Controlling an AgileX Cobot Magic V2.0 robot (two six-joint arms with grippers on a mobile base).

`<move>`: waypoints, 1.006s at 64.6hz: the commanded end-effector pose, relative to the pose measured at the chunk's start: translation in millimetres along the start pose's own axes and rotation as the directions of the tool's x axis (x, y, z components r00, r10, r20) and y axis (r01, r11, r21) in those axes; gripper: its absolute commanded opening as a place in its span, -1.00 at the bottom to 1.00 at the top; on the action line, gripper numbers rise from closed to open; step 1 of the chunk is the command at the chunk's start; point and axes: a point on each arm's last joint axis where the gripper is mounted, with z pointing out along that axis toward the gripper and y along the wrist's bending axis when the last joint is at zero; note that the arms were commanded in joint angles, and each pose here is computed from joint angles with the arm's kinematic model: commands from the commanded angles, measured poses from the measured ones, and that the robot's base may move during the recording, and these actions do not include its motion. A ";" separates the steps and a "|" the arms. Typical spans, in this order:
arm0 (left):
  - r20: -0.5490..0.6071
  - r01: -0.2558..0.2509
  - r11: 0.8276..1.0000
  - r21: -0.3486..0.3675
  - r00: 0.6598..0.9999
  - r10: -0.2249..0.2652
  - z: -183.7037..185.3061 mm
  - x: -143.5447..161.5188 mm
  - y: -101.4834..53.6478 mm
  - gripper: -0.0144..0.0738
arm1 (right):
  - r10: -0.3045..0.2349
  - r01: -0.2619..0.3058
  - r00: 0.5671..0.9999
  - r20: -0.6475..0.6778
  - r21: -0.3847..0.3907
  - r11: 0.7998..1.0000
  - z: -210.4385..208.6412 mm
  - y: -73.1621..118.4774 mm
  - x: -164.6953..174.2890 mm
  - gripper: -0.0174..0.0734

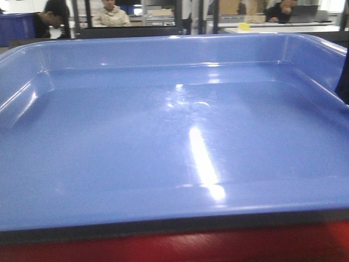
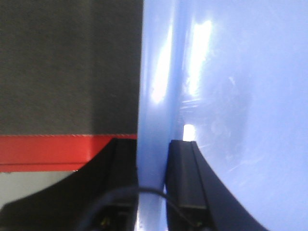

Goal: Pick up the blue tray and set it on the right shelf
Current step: 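Hold the tray raised with both grippers while the base turns away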

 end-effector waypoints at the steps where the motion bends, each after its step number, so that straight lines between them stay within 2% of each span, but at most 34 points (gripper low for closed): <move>1: 0.048 0.013 1.000 -0.011 0.999 -0.012 -11.0 -2.7 2.6 -0.67 | 0.009 -0.009 0.999 0.052 -0.011 1.000 -13.1 -2.0 -2.2 -0.22; 35: 0.048 0.013 1.000 -0.011 0.999 -0.012 -11.0 -2.7 2.6 -0.67 | 0.009 -0.009 0.999 0.051 -0.010 1.000 -13.1 -2.1 -2.1 -0.22; 65: 0.017 0.030 0.999 0.020 0.999 -0.030 -10.9 0.1 -0.2 -0.67 | 0.009 -0.009 0.999 0.050 -0.010 1.000 -13.1 -2.1 -2.1 -0.22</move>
